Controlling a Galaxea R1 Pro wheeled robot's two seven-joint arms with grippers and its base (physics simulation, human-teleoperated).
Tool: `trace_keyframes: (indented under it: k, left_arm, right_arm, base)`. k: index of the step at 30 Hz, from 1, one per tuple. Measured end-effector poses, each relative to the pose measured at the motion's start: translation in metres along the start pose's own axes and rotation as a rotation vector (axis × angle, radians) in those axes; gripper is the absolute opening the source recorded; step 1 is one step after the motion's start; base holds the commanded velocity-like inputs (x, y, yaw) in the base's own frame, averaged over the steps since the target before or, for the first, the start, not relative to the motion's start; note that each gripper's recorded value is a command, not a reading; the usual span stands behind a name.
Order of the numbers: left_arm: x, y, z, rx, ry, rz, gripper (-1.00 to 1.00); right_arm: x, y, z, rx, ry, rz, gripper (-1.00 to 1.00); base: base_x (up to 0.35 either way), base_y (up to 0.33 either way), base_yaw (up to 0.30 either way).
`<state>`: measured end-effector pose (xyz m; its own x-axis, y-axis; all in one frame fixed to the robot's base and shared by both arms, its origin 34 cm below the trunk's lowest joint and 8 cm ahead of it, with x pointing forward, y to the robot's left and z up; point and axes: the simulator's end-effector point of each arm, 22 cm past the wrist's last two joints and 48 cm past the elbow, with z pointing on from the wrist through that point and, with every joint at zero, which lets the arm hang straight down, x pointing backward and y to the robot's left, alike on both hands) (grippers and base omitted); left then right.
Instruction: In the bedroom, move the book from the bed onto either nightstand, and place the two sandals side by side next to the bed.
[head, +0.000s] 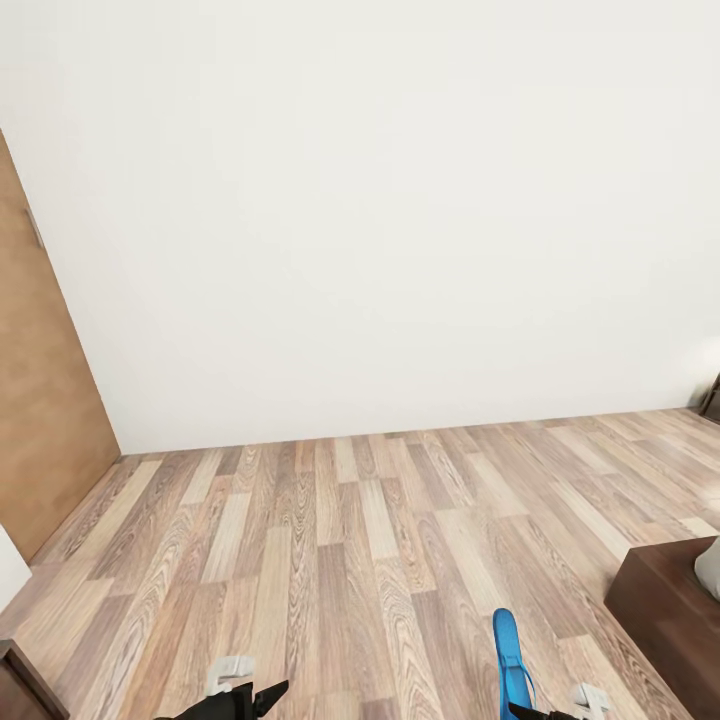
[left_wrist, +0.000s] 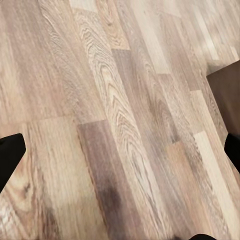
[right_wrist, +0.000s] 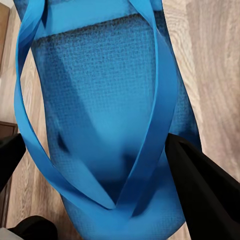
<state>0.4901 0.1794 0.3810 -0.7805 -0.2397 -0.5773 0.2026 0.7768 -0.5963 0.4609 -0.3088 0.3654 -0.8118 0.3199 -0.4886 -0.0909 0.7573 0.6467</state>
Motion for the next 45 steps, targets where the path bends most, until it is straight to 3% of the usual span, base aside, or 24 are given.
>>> trace_keyframes:
  k: [10, 45]
  left_arm:
    - [-0.0005, -0.0005, 0.0002, -0.001, -0.001, 0.001, 1.0]
    - [0.0015, 0.0004, 0.0, -0.004, 0.0, -0.002, 1.0]
  right_arm:
    - [-0.0008, 0.0003, -0.0005, -0.001, -0.002, -0.001, -1.0]
    - [-0.0003, 0.0003, -0.0005, -0.002, 0.0, -0.001, -1.0]
  base:
    - [0.0, 0.0, -0.085]
    - [0.0, 0.0, -0.267]
